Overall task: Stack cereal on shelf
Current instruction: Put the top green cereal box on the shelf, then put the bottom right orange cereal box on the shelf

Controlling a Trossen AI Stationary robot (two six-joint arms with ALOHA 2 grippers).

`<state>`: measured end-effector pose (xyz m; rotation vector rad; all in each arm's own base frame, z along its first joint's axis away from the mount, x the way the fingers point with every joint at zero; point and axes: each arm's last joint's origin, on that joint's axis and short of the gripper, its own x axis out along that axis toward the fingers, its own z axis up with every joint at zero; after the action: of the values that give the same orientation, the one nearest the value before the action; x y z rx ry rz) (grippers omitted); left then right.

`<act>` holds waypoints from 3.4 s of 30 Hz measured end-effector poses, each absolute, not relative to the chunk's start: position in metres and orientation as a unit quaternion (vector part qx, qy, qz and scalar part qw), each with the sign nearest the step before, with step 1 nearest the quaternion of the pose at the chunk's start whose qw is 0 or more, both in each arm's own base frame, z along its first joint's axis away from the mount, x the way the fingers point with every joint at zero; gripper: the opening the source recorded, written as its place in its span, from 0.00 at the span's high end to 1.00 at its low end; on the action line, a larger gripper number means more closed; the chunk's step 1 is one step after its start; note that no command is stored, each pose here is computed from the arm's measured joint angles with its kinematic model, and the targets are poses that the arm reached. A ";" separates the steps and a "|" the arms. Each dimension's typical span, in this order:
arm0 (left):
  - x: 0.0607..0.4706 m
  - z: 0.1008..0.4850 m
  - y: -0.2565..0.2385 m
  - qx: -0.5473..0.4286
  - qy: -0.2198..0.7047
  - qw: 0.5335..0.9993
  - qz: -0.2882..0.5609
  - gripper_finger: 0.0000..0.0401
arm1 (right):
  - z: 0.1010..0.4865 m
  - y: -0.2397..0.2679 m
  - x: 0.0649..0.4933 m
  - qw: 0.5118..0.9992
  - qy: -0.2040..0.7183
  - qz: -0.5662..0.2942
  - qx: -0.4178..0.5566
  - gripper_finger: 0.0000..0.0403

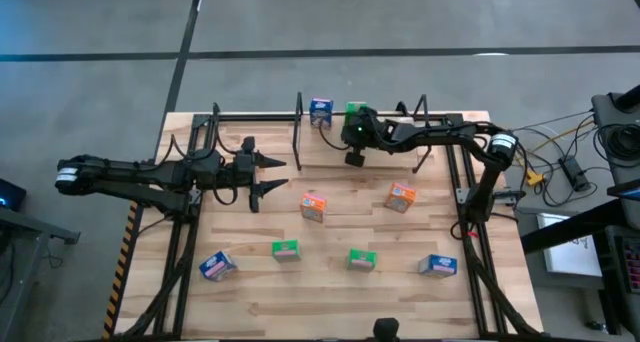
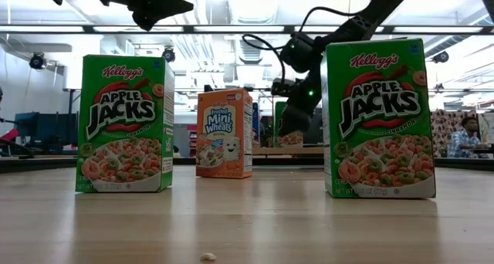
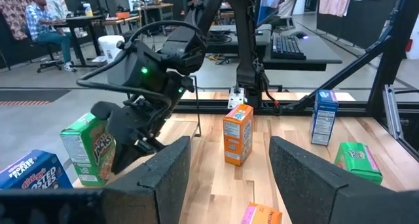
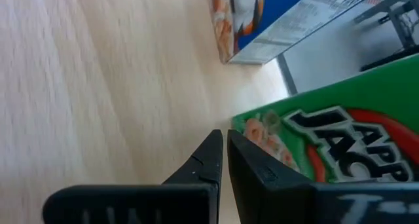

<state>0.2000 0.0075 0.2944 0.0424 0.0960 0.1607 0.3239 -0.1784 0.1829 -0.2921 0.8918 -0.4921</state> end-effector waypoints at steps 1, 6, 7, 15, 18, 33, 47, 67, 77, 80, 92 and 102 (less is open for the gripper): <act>0.200 0.294 0.007 0.023 0.049 0.995 0.080 0.52 | 0.184 -0.179 0.325 0.865 0.421 -0.237 -0.140 0.97; 0.200 0.294 0.008 0.024 0.049 0.995 0.080 0.52 | 0.186 -0.183 0.325 0.868 0.406 -0.248 -0.141 0.97; 0.200 0.294 0.008 0.024 0.050 0.995 0.080 0.52 | 0.186 -0.183 0.325 0.867 0.406 -0.250 -0.142 0.97; 0.200 0.294 0.007 0.024 0.050 0.995 0.080 0.52 | 0.188 -0.184 0.326 0.870 0.397 -0.256 -0.144 0.97; 0.200 0.294 0.007 0.024 0.050 0.995 0.080 0.52 | 0.187 -0.187 0.327 0.872 0.388 -0.263 -0.139 0.97; 0.200 0.294 0.007 0.024 0.050 0.995 0.080 0.52 | 0.187 -0.197 0.325 0.864 0.376 -0.304 -0.138 0.97; 0.200 0.294 0.007 0.024 0.050 0.995 0.080 0.52 | 0.185 -0.202 0.319 0.850 0.403 -0.297 -0.164 0.97; 0.200 0.293 0.008 0.023 0.052 0.995 0.080 0.52 | 0.179 -0.199 0.312 0.807 0.473 -0.290 -0.200 0.97; 0.200 0.293 0.007 0.022 0.052 0.995 0.080 0.52 | 0.193 -0.175 0.321 0.834 0.439 -0.278 -0.186 0.97; 0.200 0.293 0.007 0.023 0.052 0.995 0.080 0.52 | 0.207 -0.159 0.323 0.845 0.422 -0.270 -0.185 0.97; 0.200 0.293 0.007 0.023 0.052 0.995 0.080 0.52 | 0.271 -0.093 0.303 0.926 0.333 -0.172 -0.044 0.97; 0.201 0.297 0.008 0.040 0.035 0.995 0.080 0.52 | 0.305 -0.053 0.276 0.946 0.295 -0.043 0.127 0.97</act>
<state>0.2008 0.0076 0.2971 0.0797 0.0693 0.1609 0.2765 -0.0531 0.3049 0.2596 0.6015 -0.0876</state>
